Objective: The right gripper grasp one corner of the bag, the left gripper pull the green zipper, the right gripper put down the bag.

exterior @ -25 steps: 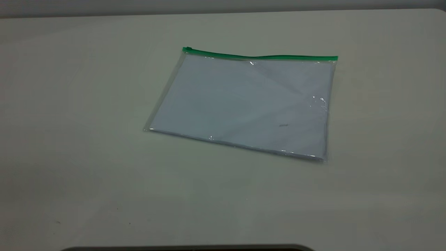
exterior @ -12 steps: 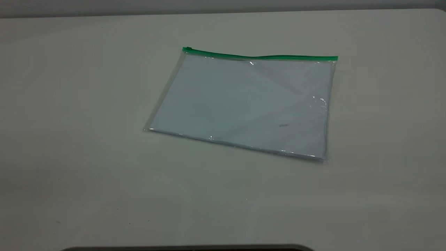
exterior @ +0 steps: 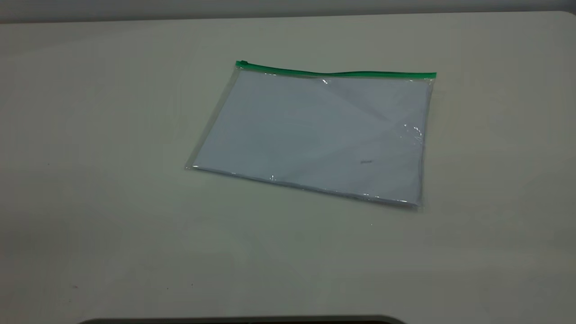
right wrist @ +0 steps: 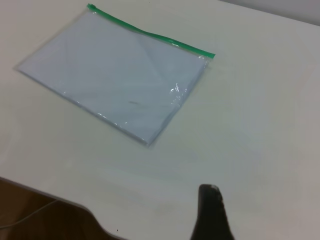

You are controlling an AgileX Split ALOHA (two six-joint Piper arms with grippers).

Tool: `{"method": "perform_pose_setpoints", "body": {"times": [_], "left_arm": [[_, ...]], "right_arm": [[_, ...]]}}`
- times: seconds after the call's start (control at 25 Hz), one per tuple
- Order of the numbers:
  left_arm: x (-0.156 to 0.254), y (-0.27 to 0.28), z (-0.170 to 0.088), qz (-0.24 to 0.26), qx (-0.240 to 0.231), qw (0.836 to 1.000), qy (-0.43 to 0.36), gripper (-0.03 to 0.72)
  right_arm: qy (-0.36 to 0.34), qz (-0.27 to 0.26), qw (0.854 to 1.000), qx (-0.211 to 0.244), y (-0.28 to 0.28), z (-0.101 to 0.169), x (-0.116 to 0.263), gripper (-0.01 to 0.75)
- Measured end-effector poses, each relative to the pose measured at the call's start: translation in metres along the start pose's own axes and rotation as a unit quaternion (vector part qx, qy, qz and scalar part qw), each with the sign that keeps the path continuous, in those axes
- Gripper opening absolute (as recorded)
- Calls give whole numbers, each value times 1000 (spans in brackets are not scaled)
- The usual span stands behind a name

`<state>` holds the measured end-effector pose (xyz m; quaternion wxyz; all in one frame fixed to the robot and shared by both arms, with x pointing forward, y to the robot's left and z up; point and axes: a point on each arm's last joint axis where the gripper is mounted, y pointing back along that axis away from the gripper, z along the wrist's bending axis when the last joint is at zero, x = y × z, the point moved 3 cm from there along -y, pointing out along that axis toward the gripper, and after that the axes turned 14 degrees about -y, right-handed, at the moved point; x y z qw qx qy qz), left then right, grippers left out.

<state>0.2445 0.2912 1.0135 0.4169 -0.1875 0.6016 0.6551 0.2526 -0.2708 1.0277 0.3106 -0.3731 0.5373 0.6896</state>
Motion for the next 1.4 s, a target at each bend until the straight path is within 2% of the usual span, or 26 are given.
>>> {"method": "perform_pose_setpoints", "body": {"times": [0.44, 0.76, 1.4], "left_arm": [[0, 0, 0, 0, 0, 1000, 0, 593], [0, 0, 0, 0, 0, 1000, 0, 593], [0, 0, 0, -1, 0, 1000, 2, 593]], "right_arm": [[-8, 1, 1000, 14, 1, -7, 0, 572], [-35, -2, 998, 56, 2, -24, 0, 572], [-40, -3, 998, 56, 2, -24, -1, 572]]}}
